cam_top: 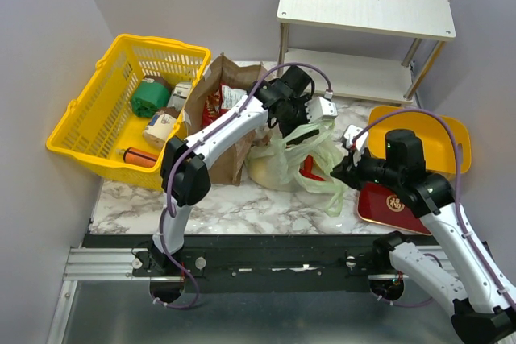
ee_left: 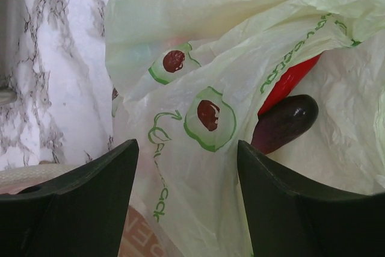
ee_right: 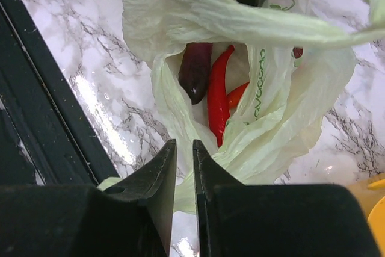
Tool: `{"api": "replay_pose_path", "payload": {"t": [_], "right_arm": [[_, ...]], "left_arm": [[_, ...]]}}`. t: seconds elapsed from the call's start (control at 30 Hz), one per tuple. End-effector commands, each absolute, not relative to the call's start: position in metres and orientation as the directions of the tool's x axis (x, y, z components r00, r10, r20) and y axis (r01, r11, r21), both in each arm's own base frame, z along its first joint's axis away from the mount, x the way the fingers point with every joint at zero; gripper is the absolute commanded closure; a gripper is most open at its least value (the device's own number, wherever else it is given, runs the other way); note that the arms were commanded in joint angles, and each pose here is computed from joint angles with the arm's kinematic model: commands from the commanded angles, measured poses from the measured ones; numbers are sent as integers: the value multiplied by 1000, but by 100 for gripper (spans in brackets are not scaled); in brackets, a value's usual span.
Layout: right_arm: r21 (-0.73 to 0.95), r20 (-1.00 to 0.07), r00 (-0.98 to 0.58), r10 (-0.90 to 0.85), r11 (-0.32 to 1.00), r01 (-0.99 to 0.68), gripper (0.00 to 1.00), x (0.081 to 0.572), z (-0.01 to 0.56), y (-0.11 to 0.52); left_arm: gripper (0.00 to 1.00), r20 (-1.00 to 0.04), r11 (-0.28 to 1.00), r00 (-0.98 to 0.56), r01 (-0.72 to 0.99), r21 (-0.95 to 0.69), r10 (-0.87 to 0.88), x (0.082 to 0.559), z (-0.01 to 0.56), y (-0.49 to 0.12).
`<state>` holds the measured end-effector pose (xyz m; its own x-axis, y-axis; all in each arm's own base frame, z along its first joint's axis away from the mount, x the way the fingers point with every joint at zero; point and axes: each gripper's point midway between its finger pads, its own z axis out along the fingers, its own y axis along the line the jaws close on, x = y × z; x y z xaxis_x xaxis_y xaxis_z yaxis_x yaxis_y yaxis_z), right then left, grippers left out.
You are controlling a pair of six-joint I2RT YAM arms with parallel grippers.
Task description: Untie the knot of the grocery bags and take out the mixed food
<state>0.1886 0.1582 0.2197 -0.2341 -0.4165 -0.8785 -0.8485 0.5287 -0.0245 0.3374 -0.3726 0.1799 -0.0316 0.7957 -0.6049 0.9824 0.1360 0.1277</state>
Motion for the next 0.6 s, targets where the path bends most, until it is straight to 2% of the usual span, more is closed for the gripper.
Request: {"api": "replay_pose_path", "payload": {"t": [0.0,0.07,0.1,0.13,0.2,0.23,0.3,0.47,0.57], "right_arm": [[-65,-875,-212,-435,540,-839,74,194,229,155],[-84,-875,-187,-447,521,-850,74,195,231,156],[-84,-876,-173,-449,497,-864,74,192,231,158],[-100,-874,-156,-461,484,-869,74,193,231,158],[-119,-870,-133,-475,464,-878,73,195,231,160],[-139,-863,-114,-492,448,-883,73,198,228,160],[-162,-858,-86,-507,425,-891,73,201,229,161],[-261,-825,29,-565,334,-906,73,215,225,167],[-348,-780,129,-612,254,-903,73,221,220,170]], "left_arm": [[23,-587,92,-21,992,91,809,332,176,-376],[26,-591,87,-41,995,49,805,326,177,-378],[31,-581,84,-49,996,33,812,325,170,-379],[52,-570,82,-58,997,16,820,322,167,-377],[71,-554,94,-77,996,3,829,324,160,-378],[88,-544,100,-87,995,-6,835,324,157,-376],[100,-540,114,-101,993,-9,836,325,155,-375],[100,-639,208,-183,977,-37,747,341,184,-386],[100,-701,258,-268,958,-123,661,347,208,-394]]}}
